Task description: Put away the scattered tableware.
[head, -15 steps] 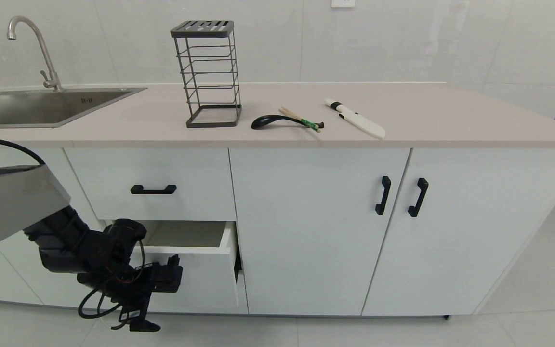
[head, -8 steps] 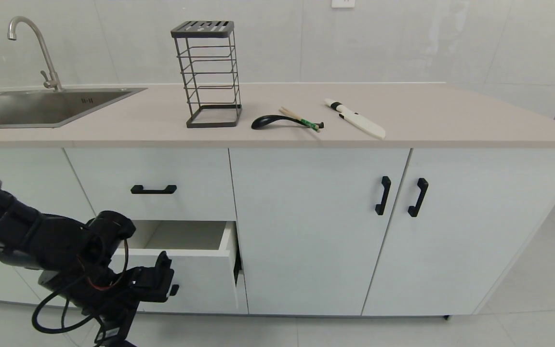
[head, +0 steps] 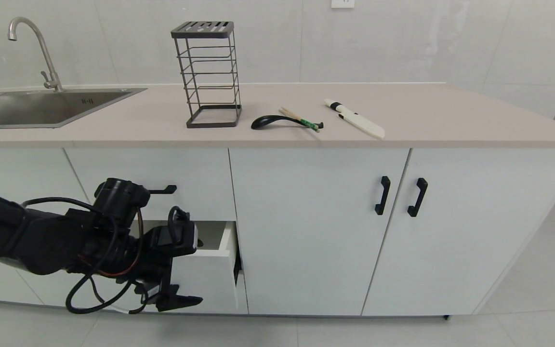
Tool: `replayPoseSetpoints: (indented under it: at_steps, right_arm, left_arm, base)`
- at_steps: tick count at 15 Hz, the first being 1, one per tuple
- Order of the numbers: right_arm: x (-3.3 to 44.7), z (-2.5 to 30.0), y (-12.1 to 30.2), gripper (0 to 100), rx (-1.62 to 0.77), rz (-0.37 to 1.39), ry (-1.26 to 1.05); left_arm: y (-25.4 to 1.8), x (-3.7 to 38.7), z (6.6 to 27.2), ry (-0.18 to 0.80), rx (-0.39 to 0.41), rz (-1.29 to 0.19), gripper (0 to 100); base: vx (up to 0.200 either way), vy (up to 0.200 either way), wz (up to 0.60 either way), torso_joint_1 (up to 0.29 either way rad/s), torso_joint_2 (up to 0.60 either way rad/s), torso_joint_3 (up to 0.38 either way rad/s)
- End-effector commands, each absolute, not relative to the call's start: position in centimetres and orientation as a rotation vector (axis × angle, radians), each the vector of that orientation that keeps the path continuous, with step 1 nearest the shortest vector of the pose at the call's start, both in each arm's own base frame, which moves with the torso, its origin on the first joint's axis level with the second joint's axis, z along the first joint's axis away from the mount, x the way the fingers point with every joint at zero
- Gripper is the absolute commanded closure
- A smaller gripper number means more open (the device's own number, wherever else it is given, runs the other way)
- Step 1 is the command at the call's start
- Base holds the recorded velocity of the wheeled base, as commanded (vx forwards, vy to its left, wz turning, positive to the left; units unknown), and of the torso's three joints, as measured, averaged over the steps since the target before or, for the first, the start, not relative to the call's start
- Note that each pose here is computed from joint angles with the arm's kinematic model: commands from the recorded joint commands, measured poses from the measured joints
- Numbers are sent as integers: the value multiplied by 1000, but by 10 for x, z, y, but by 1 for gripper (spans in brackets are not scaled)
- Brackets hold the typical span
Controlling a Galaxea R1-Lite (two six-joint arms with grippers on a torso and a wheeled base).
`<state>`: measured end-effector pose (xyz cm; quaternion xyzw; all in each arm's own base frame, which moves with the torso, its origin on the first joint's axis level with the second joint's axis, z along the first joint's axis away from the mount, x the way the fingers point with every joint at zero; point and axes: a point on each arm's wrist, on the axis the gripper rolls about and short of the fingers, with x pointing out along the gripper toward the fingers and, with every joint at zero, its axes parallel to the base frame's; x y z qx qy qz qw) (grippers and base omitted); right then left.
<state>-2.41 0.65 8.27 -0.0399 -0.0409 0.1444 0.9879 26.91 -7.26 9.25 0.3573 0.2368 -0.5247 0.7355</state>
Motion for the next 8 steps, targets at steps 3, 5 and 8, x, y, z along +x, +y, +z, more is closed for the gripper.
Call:
replayPoseSetpoints:
  at_steps: [3, 5, 8]
  right_arm:
    - [-24, 83, 6, 100, -75, 290, -81]
    - [-24, 83, 6, 100, -73, 291, -81]
    - [-24, 83, 6, 100, -73, 291, -81]
  left_arm:
    - [-67, 308, 50, 639, 769, -1101, 0]
    - [-58, 318, 39, 669, 751, -1081, 0]
    - [-54, 309, 29, 721, 731, -1093, 0]
  base:
    - [0, 0, 0, 0, 0, 0]
    - [0, 0, 0, 0, 0, 0]
    - [0, 0, 0, 0, 0, 0]
